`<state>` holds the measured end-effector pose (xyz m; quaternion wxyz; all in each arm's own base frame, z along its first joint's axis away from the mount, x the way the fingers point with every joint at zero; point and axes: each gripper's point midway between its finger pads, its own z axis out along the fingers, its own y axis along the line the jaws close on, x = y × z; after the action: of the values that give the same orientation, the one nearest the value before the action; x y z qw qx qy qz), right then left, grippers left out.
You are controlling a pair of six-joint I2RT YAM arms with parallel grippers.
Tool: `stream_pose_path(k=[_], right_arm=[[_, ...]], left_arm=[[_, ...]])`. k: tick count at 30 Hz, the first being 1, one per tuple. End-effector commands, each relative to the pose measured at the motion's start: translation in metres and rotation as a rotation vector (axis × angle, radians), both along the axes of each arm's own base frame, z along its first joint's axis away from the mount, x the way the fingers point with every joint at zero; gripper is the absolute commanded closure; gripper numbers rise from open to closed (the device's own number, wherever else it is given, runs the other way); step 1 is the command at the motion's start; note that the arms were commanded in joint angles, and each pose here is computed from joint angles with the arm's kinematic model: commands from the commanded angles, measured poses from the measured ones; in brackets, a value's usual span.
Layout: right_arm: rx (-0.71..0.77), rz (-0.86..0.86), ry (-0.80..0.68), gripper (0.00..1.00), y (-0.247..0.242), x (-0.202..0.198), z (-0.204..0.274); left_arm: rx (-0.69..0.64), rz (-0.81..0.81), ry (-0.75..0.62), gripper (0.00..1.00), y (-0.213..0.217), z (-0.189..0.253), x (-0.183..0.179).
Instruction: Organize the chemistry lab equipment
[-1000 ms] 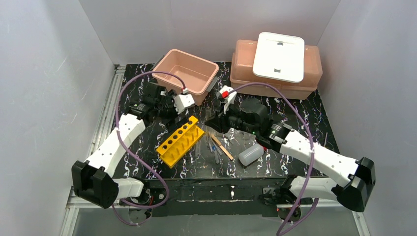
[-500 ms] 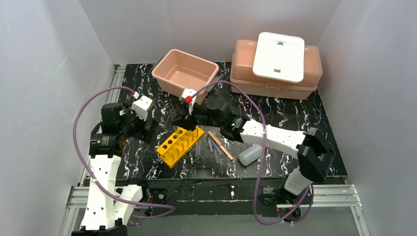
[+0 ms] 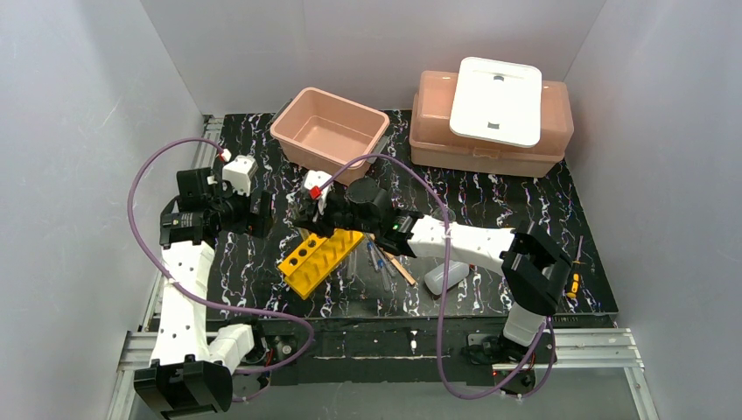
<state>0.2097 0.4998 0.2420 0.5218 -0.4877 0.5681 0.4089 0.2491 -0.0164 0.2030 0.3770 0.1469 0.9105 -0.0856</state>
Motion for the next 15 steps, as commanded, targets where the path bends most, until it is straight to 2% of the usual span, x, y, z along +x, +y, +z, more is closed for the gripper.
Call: stream_pose_path(k=[1,15], right_arm=[[0.088,-0.039,-0.102,0.99,0.006,0.011,0.032],[0.079,-0.078,-0.08,0.99,0.0,0.014,0.012]], left_arm=[[-0.026,-0.005,-0.061,0.02,-0.005,0.02,0.0],[-0.013,-0.02,-0.048,0.02,-0.005,0.014,-0.003]])
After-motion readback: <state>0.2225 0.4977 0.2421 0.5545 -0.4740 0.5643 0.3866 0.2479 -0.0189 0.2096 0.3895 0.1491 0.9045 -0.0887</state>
